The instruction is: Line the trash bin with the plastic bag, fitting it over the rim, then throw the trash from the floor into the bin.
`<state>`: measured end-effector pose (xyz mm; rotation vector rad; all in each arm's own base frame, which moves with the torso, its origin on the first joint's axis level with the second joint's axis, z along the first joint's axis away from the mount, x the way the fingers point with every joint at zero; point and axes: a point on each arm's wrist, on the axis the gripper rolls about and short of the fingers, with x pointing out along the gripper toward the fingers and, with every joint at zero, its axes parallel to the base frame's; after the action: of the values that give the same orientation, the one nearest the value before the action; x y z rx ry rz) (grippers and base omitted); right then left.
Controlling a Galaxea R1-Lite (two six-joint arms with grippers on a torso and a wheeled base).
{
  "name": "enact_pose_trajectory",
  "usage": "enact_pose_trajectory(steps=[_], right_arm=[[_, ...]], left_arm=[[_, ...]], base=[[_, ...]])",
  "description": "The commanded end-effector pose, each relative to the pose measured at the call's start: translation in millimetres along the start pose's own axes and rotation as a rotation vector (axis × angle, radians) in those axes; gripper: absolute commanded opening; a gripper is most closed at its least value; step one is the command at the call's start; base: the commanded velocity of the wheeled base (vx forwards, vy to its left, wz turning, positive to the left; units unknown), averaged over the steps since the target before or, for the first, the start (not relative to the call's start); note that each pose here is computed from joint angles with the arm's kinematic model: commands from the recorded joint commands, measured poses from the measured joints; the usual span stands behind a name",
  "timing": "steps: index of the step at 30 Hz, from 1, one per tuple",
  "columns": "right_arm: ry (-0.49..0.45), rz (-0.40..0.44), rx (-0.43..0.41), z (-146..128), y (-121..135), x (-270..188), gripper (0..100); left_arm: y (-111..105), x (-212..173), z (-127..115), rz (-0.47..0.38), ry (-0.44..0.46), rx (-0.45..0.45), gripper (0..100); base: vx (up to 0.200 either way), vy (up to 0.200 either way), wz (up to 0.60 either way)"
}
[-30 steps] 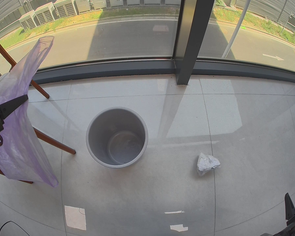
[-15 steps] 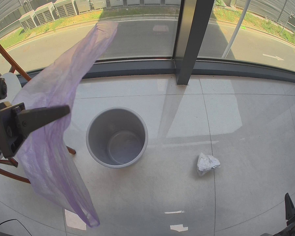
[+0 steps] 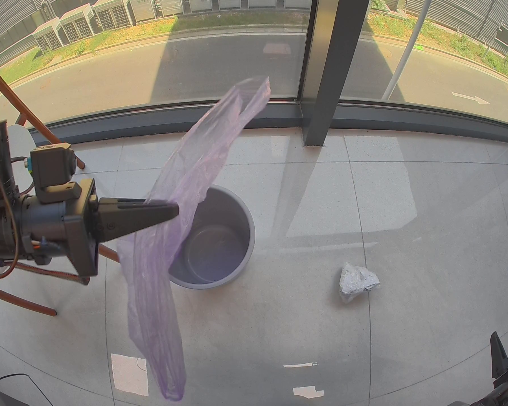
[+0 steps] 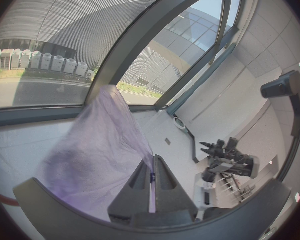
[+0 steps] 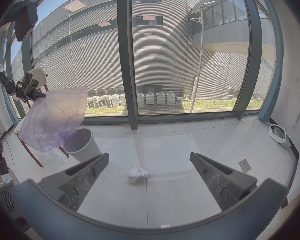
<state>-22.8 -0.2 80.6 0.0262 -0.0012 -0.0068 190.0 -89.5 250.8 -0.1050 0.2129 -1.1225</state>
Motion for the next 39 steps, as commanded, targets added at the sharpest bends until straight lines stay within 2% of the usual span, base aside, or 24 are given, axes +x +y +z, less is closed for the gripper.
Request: enact_pose_trajectory(steps=[1, 4, 8, 18, 21, 23, 28, 34, 39], right_arm=[[0.001, 0.001, 0.0, -5, 0, 0, 100], [0.001, 0.001, 0.0, -5, 0, 0, 100], [0.001, 0.001, 0.0, -5, 0, 0, 100], [0.001, 0.001, 0.0, -5, 0, 0, 100], [0.001, 0.001, 0.0, -5, 0, 0, 100], [0.001, 0.001, 0.0, -5, 0, 0, 100], [0.001, 0.001, 0.0, -5, 0, 0, 100], [0.001, 0.001, 0.0, -5, 0, 0, 100], [0.001, 0.001, 0.0, -5, 0, 0, 100]], left_arm=[[54, 15, -3, 0.108, 0.016, 0.041, 0], [75, 19, 4, 0.146, -0.044, 0.095, 0], [92, 19, 10, 0.181, -0.1, 0.136, 0], [102, 8, 5, 0.239, -0.099, 0.13, 0], [106, 1, 6, 0.3, -0.107, 0.134, 0], [111, -1, 10, 0.401, -0.115, 0.177, 0], [117, -1, 12, 0.547, -0.109, 0.233, 0], [105, 12, 7, 0.525, -0.091, 0.239, 0], [105, 11, 12, 0.534, -0.097, 0.243, 0]], base=[[0.0, 0.0, 0.0], [0.0, 0.0, 0.0], [0.0, 0.0, 0.0], [0.0, 0.0, 0.0], [0.0, 0.0, 0.0], [0.0, 0.0, 0.0], [0.0, 0.0, 0.0], [0.0, 0.0, 0.0], [0.2, 0.12, 0.0]])
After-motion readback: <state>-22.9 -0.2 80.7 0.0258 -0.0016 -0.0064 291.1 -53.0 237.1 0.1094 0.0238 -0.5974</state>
